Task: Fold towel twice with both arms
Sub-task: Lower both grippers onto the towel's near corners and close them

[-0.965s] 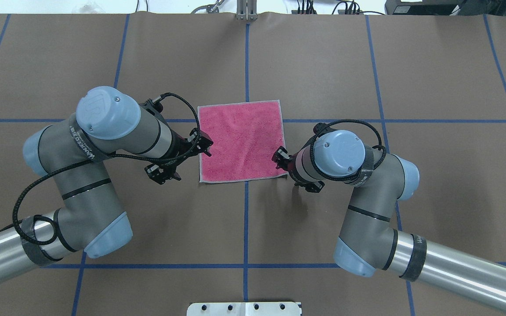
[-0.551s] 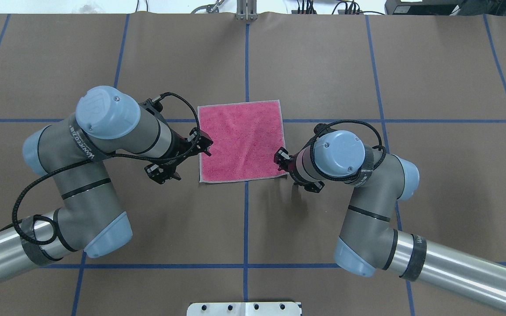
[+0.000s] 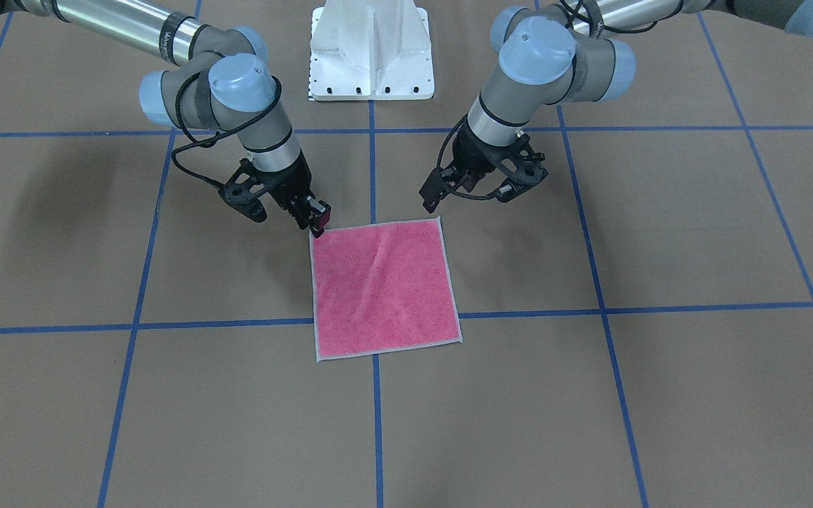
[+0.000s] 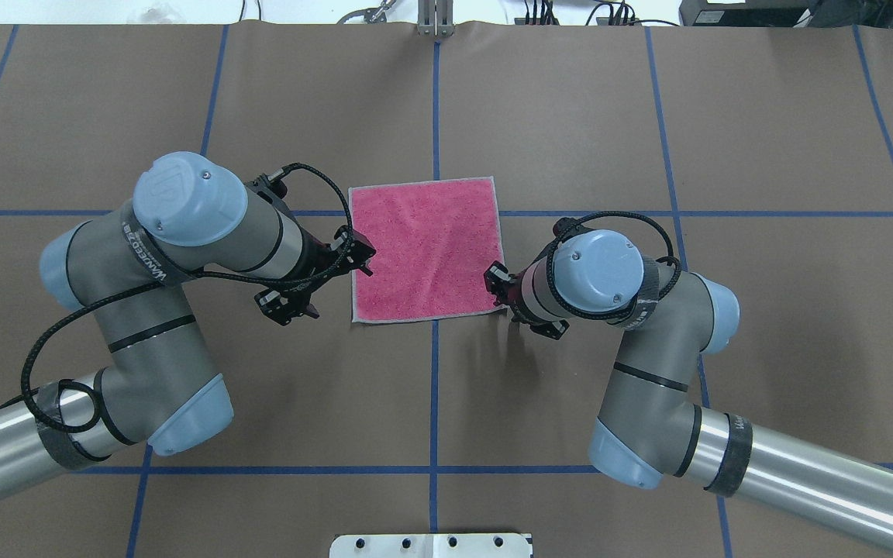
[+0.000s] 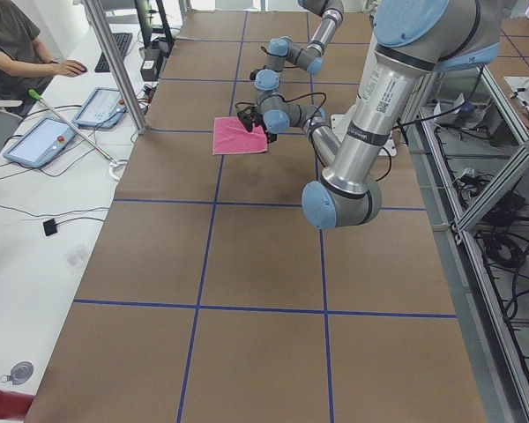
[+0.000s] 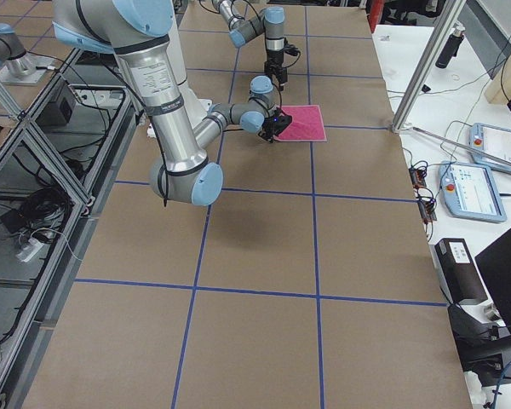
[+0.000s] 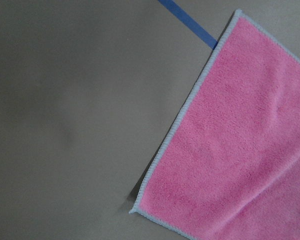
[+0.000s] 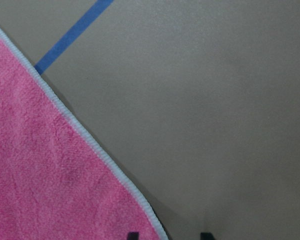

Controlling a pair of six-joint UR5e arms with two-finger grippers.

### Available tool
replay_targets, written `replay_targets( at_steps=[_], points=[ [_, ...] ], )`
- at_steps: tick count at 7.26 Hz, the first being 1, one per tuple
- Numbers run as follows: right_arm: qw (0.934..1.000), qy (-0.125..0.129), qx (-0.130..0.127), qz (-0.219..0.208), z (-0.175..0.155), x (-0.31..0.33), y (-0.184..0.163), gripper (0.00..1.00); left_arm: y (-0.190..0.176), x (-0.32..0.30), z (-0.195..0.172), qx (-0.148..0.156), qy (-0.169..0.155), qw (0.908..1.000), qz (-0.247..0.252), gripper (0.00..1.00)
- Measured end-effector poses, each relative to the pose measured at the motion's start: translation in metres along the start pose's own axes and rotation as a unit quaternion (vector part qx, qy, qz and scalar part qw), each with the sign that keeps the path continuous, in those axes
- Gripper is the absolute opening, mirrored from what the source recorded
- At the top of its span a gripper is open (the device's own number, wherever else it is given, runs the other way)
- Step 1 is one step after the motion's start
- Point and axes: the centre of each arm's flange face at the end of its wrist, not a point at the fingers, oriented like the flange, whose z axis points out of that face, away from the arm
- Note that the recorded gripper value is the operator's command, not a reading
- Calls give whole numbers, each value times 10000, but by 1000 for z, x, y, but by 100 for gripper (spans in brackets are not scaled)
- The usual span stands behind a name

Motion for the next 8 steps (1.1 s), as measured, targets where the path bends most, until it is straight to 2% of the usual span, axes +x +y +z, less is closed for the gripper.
replay_targets(
  at_steps=[1, 4, 8],
  points=[
    [10000, 1, 2, 2, 0, 0, -1, 0, 0, 0, 0, -1, 4, 10000, 2, 100],
    [10000, -60, -22, -3, -6, -2, 0, 0, 0, 1, 0, -3, 9, 10000, 0, 100],
    [9998, -197, -86, -17, -30, 7, 1, 0, 1, 4, 3, -5, -4, 10000, -11, 100]
  ],
)
